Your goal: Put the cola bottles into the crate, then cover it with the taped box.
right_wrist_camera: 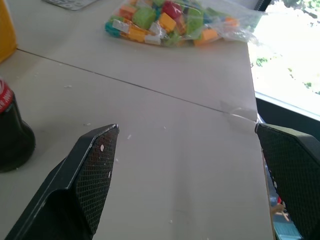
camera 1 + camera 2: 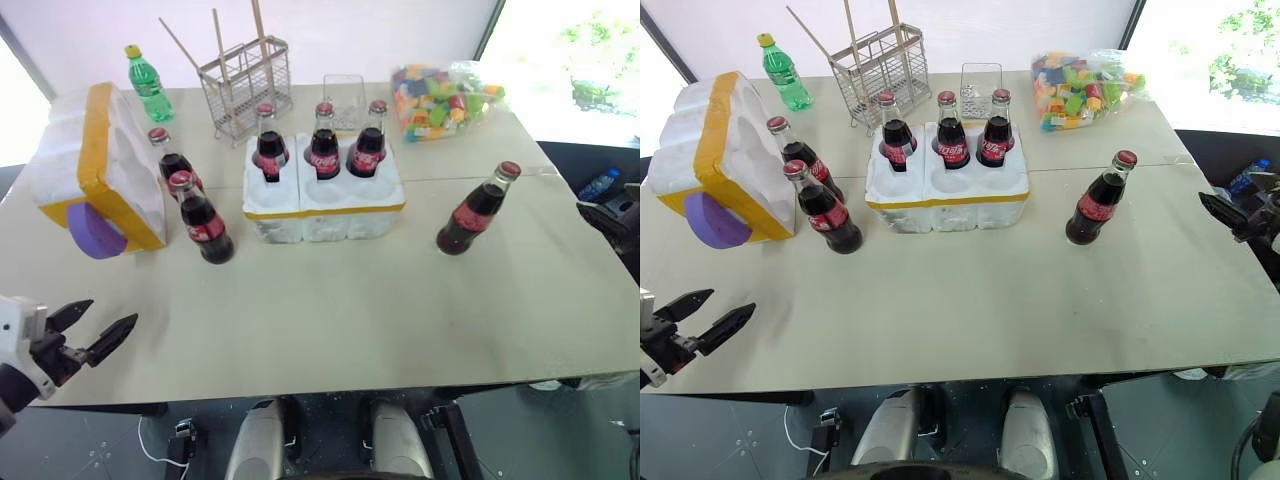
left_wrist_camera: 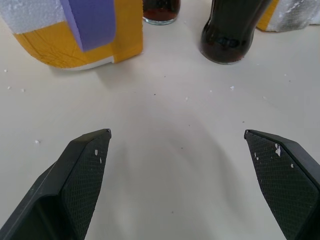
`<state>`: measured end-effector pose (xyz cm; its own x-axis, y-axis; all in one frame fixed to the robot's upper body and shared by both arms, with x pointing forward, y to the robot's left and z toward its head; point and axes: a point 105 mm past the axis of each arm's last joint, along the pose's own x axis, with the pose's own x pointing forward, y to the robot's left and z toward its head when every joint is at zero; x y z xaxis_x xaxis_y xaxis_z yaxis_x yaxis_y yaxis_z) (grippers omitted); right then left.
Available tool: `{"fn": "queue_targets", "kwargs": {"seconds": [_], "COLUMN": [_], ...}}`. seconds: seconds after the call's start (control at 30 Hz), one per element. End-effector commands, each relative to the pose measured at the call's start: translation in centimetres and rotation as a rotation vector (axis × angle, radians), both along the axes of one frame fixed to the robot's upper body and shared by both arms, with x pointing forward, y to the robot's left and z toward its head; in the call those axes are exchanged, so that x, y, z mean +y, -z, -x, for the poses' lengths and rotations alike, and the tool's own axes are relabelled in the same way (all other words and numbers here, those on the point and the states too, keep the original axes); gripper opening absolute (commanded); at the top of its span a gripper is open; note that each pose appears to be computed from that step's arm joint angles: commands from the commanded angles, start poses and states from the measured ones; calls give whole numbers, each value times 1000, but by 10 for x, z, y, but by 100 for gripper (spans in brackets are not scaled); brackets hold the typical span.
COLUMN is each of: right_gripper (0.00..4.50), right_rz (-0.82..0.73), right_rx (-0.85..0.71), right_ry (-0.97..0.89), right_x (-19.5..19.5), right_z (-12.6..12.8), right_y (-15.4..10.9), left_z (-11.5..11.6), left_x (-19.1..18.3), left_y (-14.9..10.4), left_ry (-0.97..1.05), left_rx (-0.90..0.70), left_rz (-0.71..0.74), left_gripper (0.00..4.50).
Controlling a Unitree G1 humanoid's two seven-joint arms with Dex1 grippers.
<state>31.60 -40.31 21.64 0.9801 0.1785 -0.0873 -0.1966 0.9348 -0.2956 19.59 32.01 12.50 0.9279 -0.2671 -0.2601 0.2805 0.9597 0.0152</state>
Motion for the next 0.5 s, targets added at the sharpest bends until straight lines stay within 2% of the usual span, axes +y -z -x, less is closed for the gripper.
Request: {"fn": "queue_targets", "kwargs": {"seconds": [0.03,0.5], "right_gripper": [450,450], "right_rz": [-7,-50], "right_rx": [-70,-52], "right_ry": [-8,3], "right_x": [6,6], "right_z": [1,2], "right_y": [-20,-13], "left_z": [-1,-8], "left_x": [1,1], "left_y": [-9,-12], "left_ry": [8,-10], "left_rx": [-25,-48], "left_rz": [-42,-30], "left_gripper": [447,447]}}
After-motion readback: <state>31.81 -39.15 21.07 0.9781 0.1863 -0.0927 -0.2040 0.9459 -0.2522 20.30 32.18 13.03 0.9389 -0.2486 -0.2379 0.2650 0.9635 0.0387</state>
